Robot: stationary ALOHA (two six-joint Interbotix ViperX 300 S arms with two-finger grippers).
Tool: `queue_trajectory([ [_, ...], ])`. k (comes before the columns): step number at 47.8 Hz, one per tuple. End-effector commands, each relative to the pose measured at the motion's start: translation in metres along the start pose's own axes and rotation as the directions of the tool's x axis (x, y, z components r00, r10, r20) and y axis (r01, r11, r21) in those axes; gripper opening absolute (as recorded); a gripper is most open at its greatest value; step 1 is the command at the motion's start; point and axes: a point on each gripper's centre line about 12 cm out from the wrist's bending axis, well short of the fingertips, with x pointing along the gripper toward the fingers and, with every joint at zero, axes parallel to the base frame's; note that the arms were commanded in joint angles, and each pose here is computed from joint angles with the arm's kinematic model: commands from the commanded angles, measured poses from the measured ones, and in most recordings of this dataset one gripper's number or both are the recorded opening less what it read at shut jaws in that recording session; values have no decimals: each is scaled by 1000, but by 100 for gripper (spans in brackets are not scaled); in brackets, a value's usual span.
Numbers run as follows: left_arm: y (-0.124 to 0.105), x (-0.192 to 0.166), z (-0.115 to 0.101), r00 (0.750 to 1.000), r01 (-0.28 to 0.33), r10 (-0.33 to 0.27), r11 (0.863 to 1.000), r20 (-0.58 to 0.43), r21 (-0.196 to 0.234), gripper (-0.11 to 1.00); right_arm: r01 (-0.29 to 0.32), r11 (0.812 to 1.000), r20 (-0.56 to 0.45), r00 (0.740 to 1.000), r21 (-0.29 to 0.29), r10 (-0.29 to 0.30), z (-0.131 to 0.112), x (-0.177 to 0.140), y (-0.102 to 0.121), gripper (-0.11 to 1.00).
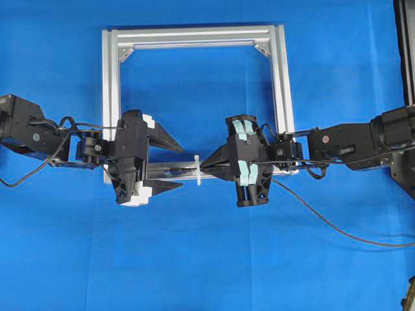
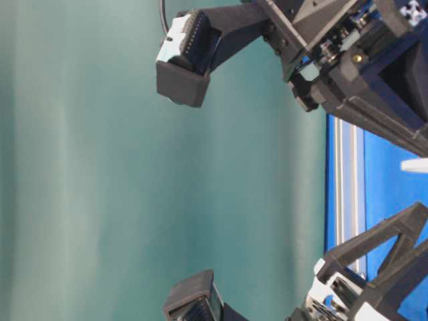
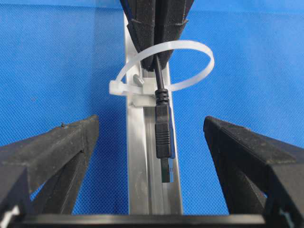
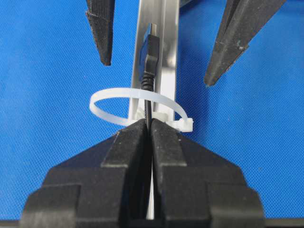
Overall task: Insert the wire through the string loop located in the center.
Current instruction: 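Close the left gripper on the cable plug beyond the loop, then open the right gripper and pull the cable leftward with the left gripper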
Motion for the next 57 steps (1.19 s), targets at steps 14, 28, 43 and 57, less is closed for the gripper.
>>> queue_trajectory([
  [14,0,8,8,998,-1,1,1000,-61,-4,28,-4,1000,32,999,-4,4,9,-2,1,-3],
  [28,0,10,11,999,-2,2,1000,-54,-3,7,-4,1000,30,1000,-4,4,8,-2,1,-3],
  [43,0,9,12,999,-1,1,1000,-49,-1,7,-7,1000,32,999,-5,7,9,-2,3,-3],
  [57,0,8,13,999,-1,1,1000,-47,-1,7,-6,1000,35,999,-4,6,10,-1,2,-2],
])
